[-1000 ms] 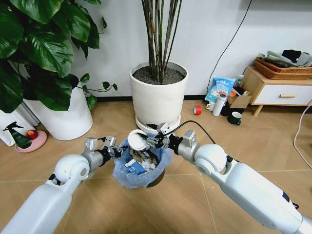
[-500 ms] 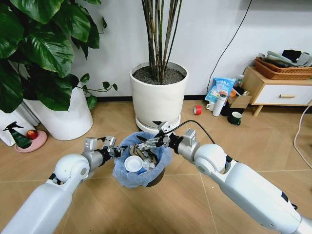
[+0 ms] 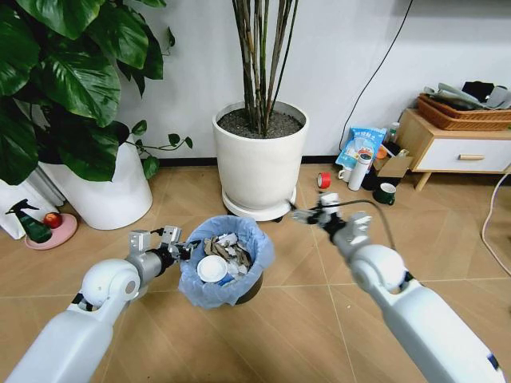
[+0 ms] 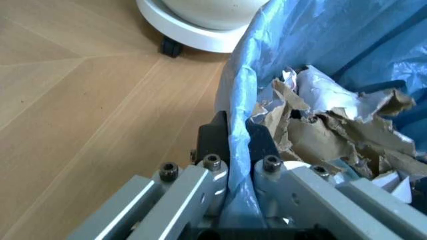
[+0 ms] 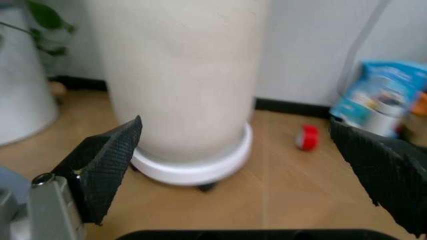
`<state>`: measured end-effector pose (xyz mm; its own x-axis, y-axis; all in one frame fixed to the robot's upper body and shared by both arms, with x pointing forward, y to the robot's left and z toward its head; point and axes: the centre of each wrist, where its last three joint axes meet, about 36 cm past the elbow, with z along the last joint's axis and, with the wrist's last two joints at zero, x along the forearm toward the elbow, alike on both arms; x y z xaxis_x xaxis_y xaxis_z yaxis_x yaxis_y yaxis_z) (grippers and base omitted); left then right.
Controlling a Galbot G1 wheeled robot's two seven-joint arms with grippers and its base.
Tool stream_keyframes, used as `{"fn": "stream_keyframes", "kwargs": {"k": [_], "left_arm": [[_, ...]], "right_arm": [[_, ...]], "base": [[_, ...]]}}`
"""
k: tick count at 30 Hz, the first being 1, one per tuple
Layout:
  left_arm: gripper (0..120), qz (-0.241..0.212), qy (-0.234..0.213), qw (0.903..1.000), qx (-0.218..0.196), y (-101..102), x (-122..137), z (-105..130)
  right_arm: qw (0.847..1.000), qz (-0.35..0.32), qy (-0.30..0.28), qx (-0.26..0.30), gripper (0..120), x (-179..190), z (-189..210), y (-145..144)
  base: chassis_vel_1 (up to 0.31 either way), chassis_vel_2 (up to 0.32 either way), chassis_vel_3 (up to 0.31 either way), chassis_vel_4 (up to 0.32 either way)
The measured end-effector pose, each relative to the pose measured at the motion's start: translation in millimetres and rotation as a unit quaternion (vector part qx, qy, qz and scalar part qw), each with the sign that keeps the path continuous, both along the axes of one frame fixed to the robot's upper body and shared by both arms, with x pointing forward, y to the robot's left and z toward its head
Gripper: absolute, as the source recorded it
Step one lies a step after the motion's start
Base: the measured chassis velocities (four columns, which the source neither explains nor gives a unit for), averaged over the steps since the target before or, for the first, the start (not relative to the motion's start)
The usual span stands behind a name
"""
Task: Pick up the trash bin and place the garbage on the floor into it.
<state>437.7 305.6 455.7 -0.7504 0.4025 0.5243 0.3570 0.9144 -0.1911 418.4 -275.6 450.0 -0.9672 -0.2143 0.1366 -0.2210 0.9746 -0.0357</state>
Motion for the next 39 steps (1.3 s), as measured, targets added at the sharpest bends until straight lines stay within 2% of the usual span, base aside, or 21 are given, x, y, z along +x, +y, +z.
{"fn": "stream_keyframes", "kwargs": {"k": [6,17,39], "left_arm": [[0,0.0,-0.001,1.0,-0.002,-2,-1,0],[0,-0.005,-0.007,0.9999,-0.005,-8,-6,2],[0,-0.008,-0.007,0.9999,-0.004,-13,-14,1]], "right_arm": [[0.999,-0.045,0.021,-0.004,100,-53,-15,-3],[0.998,-0.063,0.014,-0.014,100,-86,-5,-6],[0.998,-0.063,0.014,-0.012,100,-96,-4,-5]], "base": [[0.0,0.0,0.0,0.0],[0.017,0.007,-0.02,-0.011],[0.144,0.02,-0.142,-0.017]]}}
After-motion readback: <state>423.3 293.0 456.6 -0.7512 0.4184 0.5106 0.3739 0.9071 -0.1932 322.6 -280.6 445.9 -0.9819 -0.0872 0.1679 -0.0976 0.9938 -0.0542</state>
